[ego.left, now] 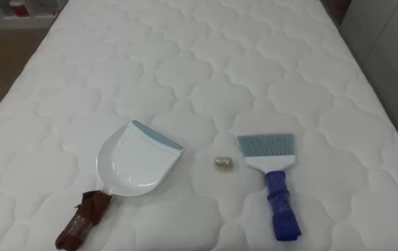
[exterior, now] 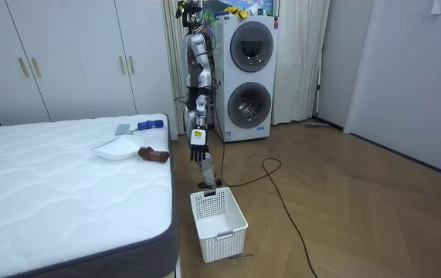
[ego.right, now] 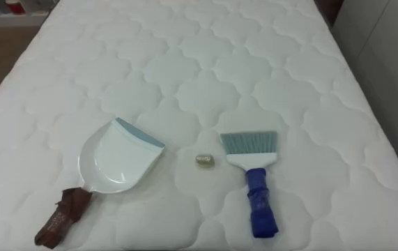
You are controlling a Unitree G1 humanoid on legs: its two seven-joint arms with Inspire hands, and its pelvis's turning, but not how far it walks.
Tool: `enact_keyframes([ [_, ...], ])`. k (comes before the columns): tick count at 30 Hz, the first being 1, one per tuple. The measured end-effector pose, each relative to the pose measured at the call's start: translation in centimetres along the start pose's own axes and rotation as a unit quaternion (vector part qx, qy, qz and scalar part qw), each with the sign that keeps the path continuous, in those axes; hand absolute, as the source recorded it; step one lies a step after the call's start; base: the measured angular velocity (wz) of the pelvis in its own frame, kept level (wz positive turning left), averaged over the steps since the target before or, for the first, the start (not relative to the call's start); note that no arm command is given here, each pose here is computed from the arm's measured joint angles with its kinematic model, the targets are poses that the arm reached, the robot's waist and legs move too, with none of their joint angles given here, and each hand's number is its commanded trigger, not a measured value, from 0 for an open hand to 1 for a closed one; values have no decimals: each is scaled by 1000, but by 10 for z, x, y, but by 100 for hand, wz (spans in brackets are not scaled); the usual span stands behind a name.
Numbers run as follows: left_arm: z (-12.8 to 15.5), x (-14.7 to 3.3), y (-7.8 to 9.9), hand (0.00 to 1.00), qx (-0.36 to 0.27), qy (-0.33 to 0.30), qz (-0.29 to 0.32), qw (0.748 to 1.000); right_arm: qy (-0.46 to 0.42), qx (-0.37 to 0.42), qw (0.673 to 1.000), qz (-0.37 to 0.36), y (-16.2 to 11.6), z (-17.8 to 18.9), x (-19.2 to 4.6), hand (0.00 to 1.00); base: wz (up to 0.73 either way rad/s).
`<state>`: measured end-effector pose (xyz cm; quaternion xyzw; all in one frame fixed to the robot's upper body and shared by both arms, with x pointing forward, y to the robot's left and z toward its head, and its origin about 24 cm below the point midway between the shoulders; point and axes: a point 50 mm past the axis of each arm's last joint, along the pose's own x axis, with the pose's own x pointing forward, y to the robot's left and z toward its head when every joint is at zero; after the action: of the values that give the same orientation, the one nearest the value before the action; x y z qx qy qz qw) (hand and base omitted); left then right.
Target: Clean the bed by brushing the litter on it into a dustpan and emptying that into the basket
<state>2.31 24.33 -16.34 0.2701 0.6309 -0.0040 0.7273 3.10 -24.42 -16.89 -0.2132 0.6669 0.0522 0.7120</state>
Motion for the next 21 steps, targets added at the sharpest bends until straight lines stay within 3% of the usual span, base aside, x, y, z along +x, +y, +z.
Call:
enact_keyframes([
  [21, 2, 0, 3, 0, -2, -9, 22, 1000, 4, -1, 1000, -6, -1, -3, 0, 0, 0],
])
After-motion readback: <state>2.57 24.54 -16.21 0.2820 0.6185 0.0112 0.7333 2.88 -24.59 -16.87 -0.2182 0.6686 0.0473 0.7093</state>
